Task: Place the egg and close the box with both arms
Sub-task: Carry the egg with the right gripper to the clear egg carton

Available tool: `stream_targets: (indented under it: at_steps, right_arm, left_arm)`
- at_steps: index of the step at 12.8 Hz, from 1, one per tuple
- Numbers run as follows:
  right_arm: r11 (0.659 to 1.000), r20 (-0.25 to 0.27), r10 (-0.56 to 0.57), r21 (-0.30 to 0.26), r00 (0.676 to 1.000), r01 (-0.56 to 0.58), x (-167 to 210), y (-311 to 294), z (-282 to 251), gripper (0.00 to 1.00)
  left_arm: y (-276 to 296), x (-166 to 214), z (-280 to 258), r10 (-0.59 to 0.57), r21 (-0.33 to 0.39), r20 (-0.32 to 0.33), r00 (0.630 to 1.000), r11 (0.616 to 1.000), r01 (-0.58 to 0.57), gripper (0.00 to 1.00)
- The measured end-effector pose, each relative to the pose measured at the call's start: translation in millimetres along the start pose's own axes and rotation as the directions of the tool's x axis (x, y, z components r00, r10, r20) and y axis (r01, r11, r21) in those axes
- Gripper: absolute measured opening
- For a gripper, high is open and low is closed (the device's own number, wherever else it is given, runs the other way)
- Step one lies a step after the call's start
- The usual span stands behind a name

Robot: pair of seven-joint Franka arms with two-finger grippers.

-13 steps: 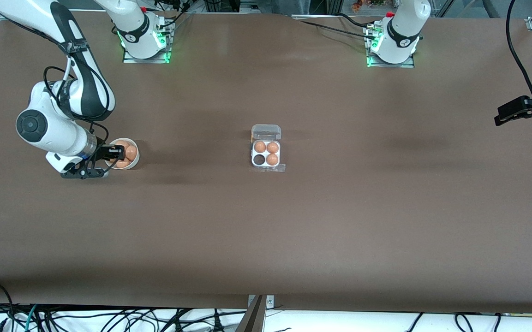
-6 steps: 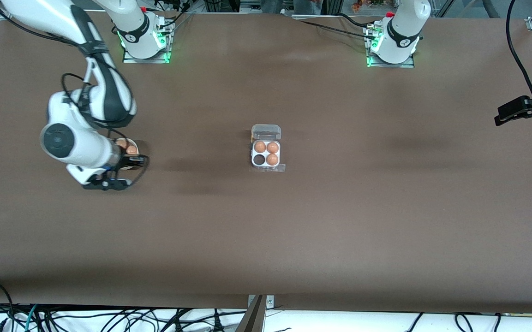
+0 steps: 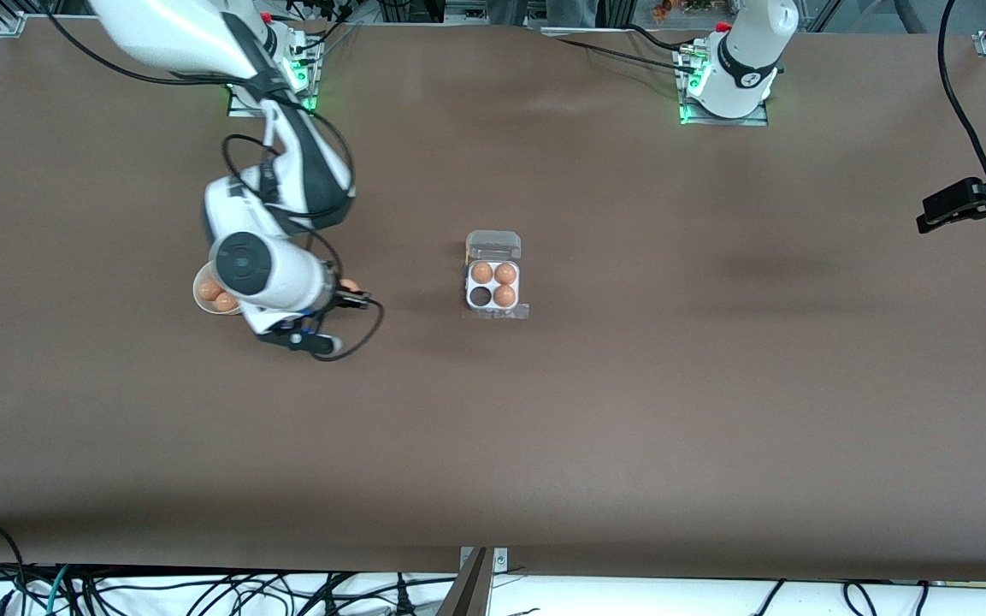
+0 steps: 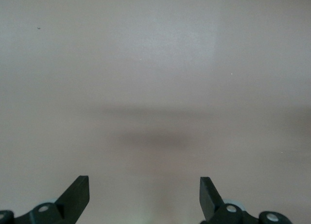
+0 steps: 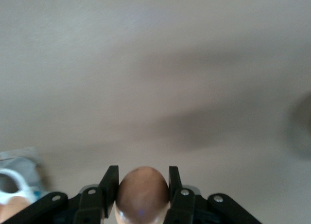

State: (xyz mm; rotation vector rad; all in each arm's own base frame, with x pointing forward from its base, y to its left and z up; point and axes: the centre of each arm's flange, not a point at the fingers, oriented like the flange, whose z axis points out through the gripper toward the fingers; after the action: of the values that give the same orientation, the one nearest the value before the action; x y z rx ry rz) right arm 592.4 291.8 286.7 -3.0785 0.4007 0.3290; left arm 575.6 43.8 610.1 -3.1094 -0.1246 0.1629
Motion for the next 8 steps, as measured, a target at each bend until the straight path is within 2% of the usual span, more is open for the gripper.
stream_targets:
  at_steps: [5,8]
  right_arm:
    - [0.985,0.032,0.164,0.048,0.986,-0.166,-48,-94,15,0.46]
    - [0.977,0.033,0.2,0.07,0.979,-0.202,-61,-131,23,0.46]
  left_arm:
    - [0,0,0,0.0,0.0,0.0,1.0,1.0,0.0,1.0]
    - [0,0,0,0.0,0.0,0.0,1.0,1.0,0.0,1.0]
